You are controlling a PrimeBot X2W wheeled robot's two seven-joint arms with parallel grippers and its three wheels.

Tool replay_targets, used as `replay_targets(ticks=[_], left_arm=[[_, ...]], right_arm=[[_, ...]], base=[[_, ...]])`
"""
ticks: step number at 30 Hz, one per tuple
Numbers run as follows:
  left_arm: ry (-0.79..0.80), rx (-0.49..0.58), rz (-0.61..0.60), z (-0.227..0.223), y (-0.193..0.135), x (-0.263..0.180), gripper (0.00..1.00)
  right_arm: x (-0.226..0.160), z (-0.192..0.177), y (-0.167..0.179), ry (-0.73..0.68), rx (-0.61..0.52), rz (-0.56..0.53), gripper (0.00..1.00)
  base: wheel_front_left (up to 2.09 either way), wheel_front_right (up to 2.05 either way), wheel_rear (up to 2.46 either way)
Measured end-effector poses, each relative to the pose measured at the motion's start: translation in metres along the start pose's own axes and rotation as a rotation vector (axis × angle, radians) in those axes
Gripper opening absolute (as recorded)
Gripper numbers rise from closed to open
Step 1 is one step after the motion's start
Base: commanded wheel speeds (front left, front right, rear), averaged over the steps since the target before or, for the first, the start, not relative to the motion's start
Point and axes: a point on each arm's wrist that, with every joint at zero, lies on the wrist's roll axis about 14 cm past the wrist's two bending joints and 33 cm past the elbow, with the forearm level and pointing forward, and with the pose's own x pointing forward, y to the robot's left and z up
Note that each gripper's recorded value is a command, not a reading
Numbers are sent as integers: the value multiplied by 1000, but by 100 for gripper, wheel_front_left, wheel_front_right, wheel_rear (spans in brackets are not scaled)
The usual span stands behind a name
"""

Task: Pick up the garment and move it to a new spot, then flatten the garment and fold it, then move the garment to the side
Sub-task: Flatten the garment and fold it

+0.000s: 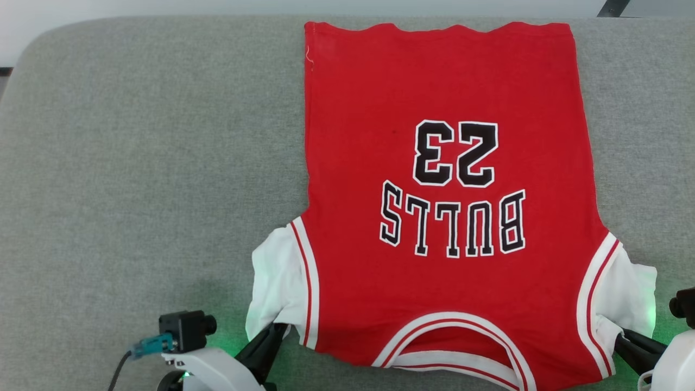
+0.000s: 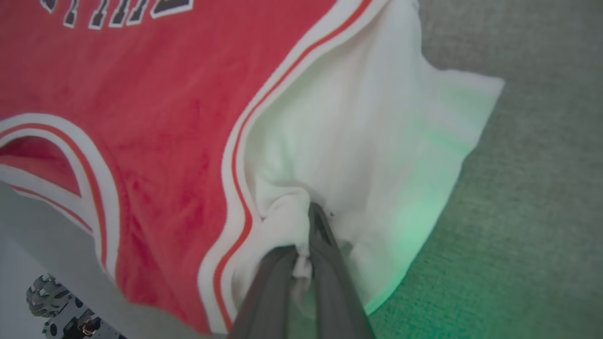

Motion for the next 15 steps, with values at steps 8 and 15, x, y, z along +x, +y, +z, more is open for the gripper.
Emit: replay_targets(ticks=[8, 15], left_arm=[[17, 10, 14, -10, 8, 7, 0], [22, 28, 4, -12, 8, 10, 0]], right_arm=[[12, -7, -5, 6, -16, -5, 0], [12, -5, -6, -22, -19, -8, 99]], base=[[0, 0, 0], [0, 0, 0]])
